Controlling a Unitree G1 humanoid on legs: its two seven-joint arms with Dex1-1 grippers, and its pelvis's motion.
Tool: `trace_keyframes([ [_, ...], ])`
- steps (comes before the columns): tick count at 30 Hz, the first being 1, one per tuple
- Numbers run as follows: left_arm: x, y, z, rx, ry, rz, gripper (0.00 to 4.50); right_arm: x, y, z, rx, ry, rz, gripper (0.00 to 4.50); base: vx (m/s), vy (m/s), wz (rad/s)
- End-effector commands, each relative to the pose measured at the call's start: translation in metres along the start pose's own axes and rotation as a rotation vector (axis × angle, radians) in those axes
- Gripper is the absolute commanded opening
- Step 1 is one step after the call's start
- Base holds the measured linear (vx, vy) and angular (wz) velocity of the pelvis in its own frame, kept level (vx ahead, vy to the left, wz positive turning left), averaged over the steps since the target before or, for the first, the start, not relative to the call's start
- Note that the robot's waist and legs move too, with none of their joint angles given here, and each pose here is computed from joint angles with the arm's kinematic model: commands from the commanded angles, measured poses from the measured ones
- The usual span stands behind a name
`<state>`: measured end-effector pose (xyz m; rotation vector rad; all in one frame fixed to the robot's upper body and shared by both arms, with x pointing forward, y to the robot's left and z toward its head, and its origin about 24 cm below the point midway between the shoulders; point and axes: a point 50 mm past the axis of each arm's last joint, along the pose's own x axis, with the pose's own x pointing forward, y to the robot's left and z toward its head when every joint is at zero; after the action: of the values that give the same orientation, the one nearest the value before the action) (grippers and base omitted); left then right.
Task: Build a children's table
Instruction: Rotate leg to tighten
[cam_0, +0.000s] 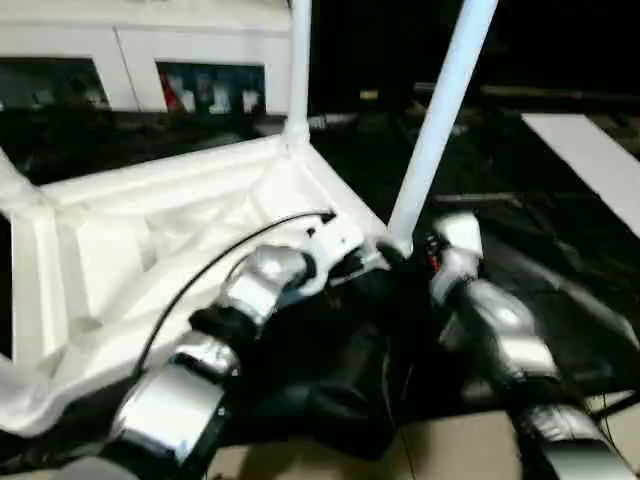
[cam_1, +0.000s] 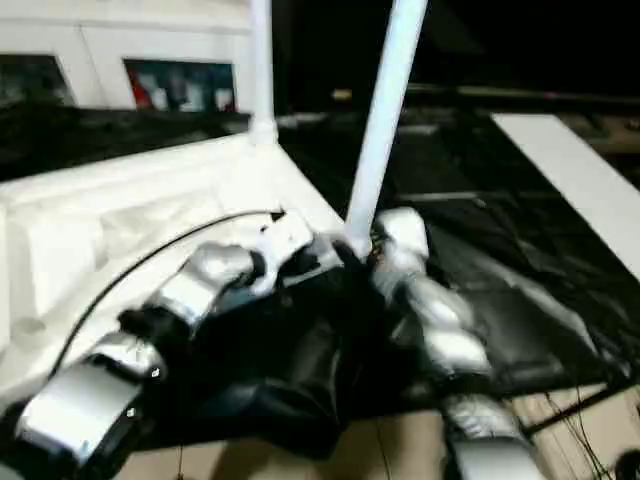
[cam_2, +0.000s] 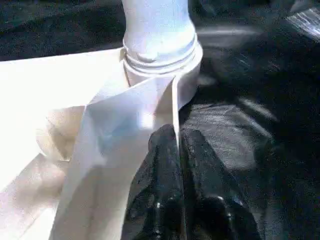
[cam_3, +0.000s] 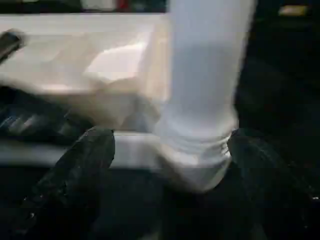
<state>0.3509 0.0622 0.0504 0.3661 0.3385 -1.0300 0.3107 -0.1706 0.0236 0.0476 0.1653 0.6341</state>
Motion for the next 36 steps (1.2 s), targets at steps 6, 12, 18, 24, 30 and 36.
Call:
trace_keyframes([
  [6, -0.029, 0.002, 0.012, -0.079, -0.095, -0.145, 0.94, -0.004, 0.022, 0.011, 0.027, -0.013, 0.224, 3.99, 0.0, 0.0, 0.0],
  [12, -0.065, 0.012, 0.009, -0.034, -0.039, -0.187, 1.37, 0.014, 0.035, 0.019, 0.038, -0.041, 0.244, 3.99, 0.0, 0.0, 0.0],
  [18, -0.11, 0.011, -0.003, -0.001, 0.118, -0.201, 1.84, 0.039, 0.046, 0.023, 0.047, -0.036, 0.18, 3.99, 0.0, 0.0, 0.0],
  [24, -0.127, -0.004, -0.019, -0.006, 0.214, -0.184, 2.24, 0.064, 0.043, 0.029, 0.151, -0.072, 0.046, 3.99, 0.0, 0.0, 0.0],
  [30, -0.134, -0.007, -0.026, -0.023, 0.257, -0.145, 2.24, 0.072, 0.033, 0.034, 0.178, -0.074, -0.069, 3.99, 0.0, 0.0, 0.0],
  [36, -0.141, 0.0, -0.036, 0.006, 0.335, -0.037, 2.24, 0.073, 0.015, 0.037, 0.173, -0.066, -0.228, 3.99, 0.0, 0.0, 0.0],
])
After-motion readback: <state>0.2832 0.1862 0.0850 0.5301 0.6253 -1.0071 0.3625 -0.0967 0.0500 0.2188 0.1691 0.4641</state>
